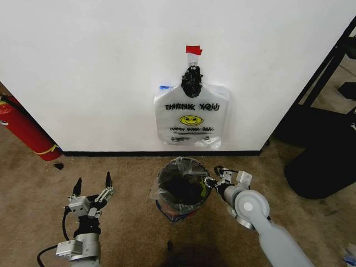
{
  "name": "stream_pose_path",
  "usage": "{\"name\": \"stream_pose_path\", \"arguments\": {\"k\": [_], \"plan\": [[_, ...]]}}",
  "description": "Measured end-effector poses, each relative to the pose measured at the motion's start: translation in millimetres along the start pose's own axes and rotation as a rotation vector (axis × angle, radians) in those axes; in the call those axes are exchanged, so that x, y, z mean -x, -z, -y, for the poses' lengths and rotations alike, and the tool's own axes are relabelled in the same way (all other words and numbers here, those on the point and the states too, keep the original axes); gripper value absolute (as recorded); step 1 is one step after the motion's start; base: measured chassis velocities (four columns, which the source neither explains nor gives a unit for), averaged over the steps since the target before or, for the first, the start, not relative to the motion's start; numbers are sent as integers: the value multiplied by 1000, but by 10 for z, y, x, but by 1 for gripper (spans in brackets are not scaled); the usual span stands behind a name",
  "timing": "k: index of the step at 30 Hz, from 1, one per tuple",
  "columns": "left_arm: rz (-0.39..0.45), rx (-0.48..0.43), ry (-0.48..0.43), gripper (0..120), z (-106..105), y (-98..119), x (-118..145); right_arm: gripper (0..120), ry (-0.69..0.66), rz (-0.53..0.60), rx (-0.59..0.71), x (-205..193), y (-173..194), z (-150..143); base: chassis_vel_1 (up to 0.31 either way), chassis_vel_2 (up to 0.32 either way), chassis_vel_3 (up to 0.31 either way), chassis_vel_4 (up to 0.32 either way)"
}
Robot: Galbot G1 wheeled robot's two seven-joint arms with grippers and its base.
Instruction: Pick up the garbage bag from the wall and place it over the trash bin.
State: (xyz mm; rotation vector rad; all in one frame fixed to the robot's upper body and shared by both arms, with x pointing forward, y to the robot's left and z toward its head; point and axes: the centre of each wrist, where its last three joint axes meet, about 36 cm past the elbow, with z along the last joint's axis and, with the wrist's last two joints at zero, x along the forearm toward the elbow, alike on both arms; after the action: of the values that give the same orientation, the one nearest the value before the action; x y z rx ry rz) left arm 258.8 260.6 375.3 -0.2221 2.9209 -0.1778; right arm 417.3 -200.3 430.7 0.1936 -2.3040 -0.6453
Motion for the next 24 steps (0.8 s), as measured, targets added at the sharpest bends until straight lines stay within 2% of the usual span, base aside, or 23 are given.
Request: {"name": "stream_pose_path", "arguments": {"k": [1,7,8,11,14,16,19,24], "plan": [[0,0,0,100,0,0,0,64,0,0,0,0,0,0,0,0,0,0],[4,4,-1,100,3,41,7,90,45,23,9,-163,28,22,0,0,0,0],[4,4,-1,100,3,41,7,90,45,23,9,-163,28,22,0,0,0,0],[10,8,1,100,1,62,13,98,45,106,-30,-317,-6,52,0,0,0,0],[8,7,-2,100,16,99,22,100,42,199,-58,-492,-65,68,0,0,0,0],[8,6,-4,100,21,109,23,100,40,212,-59,-518,-72,69,0,0,0,0],[5,-6,-20,100,78,177,24,100,29,319,-69,-771,-140,76,0,0,0,0],[9,-12,-52,100,185,249,28,100,1,433,-94,-1125,-213,81,0,0,0,0]]}}
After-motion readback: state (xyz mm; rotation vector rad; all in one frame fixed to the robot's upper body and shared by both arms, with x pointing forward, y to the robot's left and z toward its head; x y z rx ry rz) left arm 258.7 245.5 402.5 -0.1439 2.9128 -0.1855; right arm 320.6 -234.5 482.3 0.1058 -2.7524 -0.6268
